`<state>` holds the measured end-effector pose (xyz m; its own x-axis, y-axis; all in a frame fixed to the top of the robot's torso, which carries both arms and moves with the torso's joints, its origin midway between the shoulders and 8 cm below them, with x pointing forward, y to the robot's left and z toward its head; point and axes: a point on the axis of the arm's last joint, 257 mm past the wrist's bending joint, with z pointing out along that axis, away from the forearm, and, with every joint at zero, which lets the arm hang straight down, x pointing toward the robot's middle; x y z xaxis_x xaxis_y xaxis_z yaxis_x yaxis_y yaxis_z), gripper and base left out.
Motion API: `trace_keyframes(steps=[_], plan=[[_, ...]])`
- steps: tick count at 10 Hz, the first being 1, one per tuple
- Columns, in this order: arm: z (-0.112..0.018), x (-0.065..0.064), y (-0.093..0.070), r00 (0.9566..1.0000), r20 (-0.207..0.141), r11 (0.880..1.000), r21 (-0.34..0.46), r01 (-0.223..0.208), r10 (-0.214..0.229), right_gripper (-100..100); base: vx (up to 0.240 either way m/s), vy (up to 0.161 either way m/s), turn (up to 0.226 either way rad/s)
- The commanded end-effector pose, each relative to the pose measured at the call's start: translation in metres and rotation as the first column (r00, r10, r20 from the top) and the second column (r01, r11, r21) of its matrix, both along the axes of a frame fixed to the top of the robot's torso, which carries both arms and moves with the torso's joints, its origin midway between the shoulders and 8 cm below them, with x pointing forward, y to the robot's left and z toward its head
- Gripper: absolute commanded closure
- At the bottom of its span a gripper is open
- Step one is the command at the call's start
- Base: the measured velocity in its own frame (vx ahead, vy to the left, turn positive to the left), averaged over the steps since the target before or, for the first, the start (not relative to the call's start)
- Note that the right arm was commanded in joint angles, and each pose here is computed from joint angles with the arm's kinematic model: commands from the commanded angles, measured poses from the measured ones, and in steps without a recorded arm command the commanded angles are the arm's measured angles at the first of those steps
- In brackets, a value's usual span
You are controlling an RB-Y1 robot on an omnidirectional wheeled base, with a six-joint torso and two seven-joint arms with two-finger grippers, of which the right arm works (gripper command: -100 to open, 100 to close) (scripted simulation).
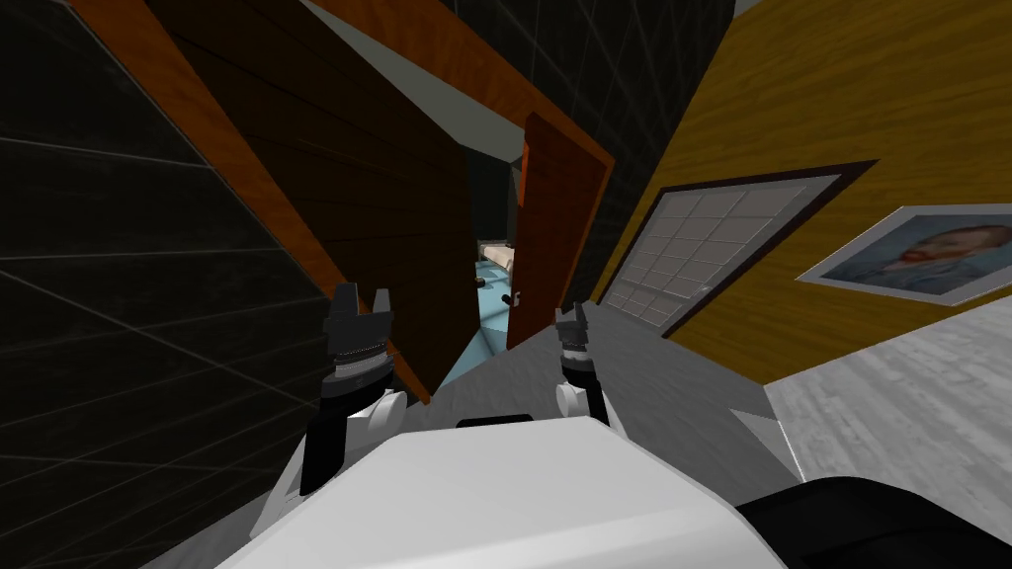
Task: Push the door open
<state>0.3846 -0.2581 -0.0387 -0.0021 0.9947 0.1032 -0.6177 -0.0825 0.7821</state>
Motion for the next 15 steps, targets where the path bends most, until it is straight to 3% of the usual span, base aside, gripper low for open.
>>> trace_keyframes(steps=[1,4,7,10,12,13,14,15], plan=[[-0.016,0.006,0.004,0.9996,-0.028,1.0,-0.005,-0.009,0.009,-100,0.093,-0.071,0.078],[-0.045,0.018,0.012,0.9963,-0.082,1.0,-0.014,-0.028,0.027,-100,0.095,-0.072,0.079],[-0.076,0.029,0.021,0.9895,-0.138,0.999,-0.024,-0.048,0.045,-100,0.094,-0.069,0.076],[-0.108,0.039,0.03,0.9791,-0.193,0.997,-0.034,-0.07,0.062,-100,0.089,-0.091,0.078],[-0.131,0.044,0.037,0.9691,-0.235,0.996,-0.04,-0.086,0.074,-100,0.084,-0.083,0.096],[-0.14,0.046,0.04,0.9647,-0.251,0.995,-0.043,-0.093,0.08,-100,0.088,-0.089,0.087],[-0.143,0.046,0.04,0.963,-0.258,0.995,-0.043,-0.093,0.079,-100,0.057,-0.069,0.021],[-0.155,0.048,0.044,0.9571,-0.277,0.994,-0.046,-0.101,0.085,-100,0.044,-0.051,0.052]])
